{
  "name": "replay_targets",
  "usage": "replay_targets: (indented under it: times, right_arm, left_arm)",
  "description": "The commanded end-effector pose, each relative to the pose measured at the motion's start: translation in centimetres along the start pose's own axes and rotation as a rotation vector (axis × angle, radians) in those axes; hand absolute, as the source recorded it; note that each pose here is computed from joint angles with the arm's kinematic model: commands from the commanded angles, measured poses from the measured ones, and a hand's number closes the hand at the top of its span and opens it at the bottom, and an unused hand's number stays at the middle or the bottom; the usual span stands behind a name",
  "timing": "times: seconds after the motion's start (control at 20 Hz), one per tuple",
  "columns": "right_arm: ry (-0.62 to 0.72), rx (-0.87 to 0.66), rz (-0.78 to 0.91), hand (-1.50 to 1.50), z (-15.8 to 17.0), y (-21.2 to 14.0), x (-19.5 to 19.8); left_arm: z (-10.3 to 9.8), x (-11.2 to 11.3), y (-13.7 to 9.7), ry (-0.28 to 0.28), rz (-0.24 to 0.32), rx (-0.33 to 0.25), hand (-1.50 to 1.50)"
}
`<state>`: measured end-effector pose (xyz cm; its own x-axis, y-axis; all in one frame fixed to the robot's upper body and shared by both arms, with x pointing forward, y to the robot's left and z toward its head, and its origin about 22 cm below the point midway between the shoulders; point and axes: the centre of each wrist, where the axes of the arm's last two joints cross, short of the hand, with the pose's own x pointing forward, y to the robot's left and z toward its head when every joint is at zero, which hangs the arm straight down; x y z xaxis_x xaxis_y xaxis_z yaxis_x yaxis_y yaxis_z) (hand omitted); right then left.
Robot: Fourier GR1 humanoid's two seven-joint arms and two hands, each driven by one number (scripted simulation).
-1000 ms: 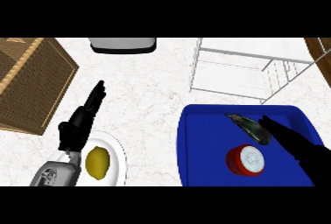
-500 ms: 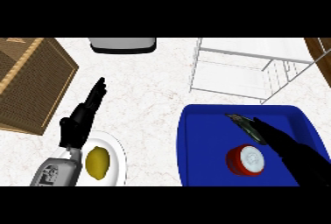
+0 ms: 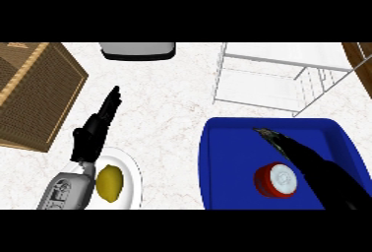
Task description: Pick the can from the tray and place it in the tiered shelf
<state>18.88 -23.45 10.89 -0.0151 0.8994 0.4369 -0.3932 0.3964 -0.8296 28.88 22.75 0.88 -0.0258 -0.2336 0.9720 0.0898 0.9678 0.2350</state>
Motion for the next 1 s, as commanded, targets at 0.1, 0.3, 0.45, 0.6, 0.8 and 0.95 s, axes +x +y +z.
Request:
replay_targets:
  times: [0.1, 0.3, 0.45, 0.6, 0.8, 0.95]
  right_arm:
    - [0.010, 0.002, 0.019, -1.50, -1.3, 1.2, -0.4]
    - [0.021, 0.001, 0.032, -1.50, -2.4, 2.2, -0.7]
    - [0.037, 0.022, 0.041, -1.50, -1.2, 1.9, -0.4]
    - [0.045, 0.016, 0.031, -1.50, -2.2, 3.7, -2.3]
    - [0.035, 0.019, 0.027, -1.50, -3.4, 3.6, -2.5]
    - [0.031, 0.033, 0.027, -1.50, -4.0, 4.4, -3.5]
  left_arm:
    - [0.8, 3.0, 0.0, -0.007, 0.002, -0.001, 0.00]
    - [-0.3, 0.6, -0.2, 0.002, 0.008, 0.000, 0.00]
    - [0.9, 0.5, -1.5, -0.009, 0.008, 0.004, 0.00]
    - [1.5, 2.0, -1.5, 0.017, 0.015, 0.006, 0.00]
    - [0.7, 1.3, 0.2, -0.005, 0.016, 0.004, 0.00]
    - [0.5, -0.3, -1.3, -0.003, -0.002, 0.001, 0.00]
